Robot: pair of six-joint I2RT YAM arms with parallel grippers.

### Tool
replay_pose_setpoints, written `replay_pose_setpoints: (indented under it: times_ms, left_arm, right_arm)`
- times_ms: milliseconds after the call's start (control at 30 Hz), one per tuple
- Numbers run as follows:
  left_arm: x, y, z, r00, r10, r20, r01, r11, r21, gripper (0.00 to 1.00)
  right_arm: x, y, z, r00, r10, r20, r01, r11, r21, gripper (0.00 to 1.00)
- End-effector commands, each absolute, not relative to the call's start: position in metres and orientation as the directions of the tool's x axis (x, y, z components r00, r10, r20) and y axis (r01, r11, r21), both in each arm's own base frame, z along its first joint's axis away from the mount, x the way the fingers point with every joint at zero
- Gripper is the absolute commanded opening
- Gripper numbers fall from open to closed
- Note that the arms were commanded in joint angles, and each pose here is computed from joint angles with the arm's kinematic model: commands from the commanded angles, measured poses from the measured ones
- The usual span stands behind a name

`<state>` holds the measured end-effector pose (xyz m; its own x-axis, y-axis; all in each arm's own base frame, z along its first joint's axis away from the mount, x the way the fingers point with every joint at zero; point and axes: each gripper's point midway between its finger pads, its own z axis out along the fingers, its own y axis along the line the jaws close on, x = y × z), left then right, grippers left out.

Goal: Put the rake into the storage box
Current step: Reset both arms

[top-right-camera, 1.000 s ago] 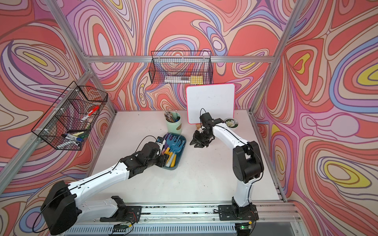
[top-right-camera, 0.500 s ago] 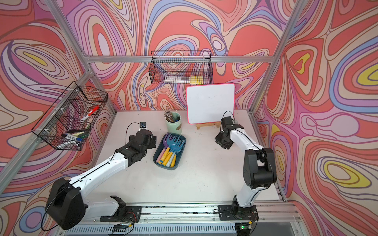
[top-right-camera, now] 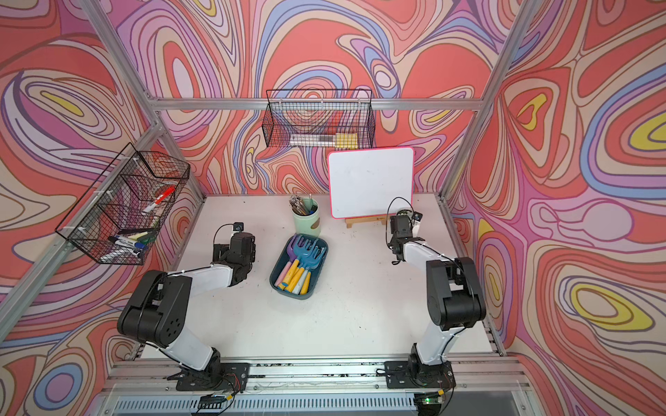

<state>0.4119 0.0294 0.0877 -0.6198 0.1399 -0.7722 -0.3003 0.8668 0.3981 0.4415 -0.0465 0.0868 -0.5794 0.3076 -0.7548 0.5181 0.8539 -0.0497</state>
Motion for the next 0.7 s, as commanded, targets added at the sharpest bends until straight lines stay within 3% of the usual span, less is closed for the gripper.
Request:
replay_pose_setpoints:
  times_ms: [0,133,200,300,400,500,533,600,667]
  left_arm:
    - [0.427,0.032,0.092,-0.58,0.079,-0.81,-0.271,0.92,0.284,0.99]
    - [0.413,0.033,0.105,-0.474,0.064,-0.878,-0.302,0.925,0.231,0.99]
    - [0.394,0.033,0.104,-0.397,0.06,-0.916,-0.304,0.933,0.193,0.99]
    - [0.392,0.028,0.103,-0.387,0.068,-0.92,-0.273,0.944,0.184,0.99]
    - [0.395,0.028,0.099,-0.396,0.038,-0.918,-0.241,0.96,0.143,0.99]
    - [0.388,0.023,0.091,-0.377,0.028,-0.926,-0.189,0.976,0.107,0.99]
    - [0.388,0.025,0.095,-0.312,0.039,-0.949,-0.203,0.973,0.107,0.99]
    - [0.387,0.024,0.091,-0.368,0.023,-0.93,-0.193,0.976,0.101,0.99]
    - [0.39,0.026,0.093,-0.323,0.035,-0.946,-0.198,0.975,0.104,0.99]
  right_arm:
    - [0.47,-0.044,0.116,-0.457,0.242,-0.856,0.457,0.889,0.007,0.37]
    - [0.465,-0.041,0.136,-0.234,0.194,-0.953,0.402,0.912,0.087,0.37]
    - [0.453,-0.044,0.123,-0.153,0.195,-0.969,0.398,0.909,0.12,0.39]
    - [0.455,-0.031,0.12,-0.194,0.19,-0.962,0.318,0.94,0.121,0.38]
    - [0.462,-0.002,0.14,-0.208,0.118,-0.971,0.142,0.986,0.09,0.37]
    - [0.456,-0.001,0.167,-0.243,0.113,-0.963,0.139,0.987,0.08,0.4]
    - [0.452,0.001,0.173,-0.264,0.085,-0.961,0.118,0.991,0.055,0.4]
    - [0.44,-0.002,0.167,-0.327,0.089,-0.941,0.141,0.989,0.044,0.4]
    - [0.429,-0.005,0.154,-0.338,0.054,-0.94,0.137,0.991,0.008,0.4]
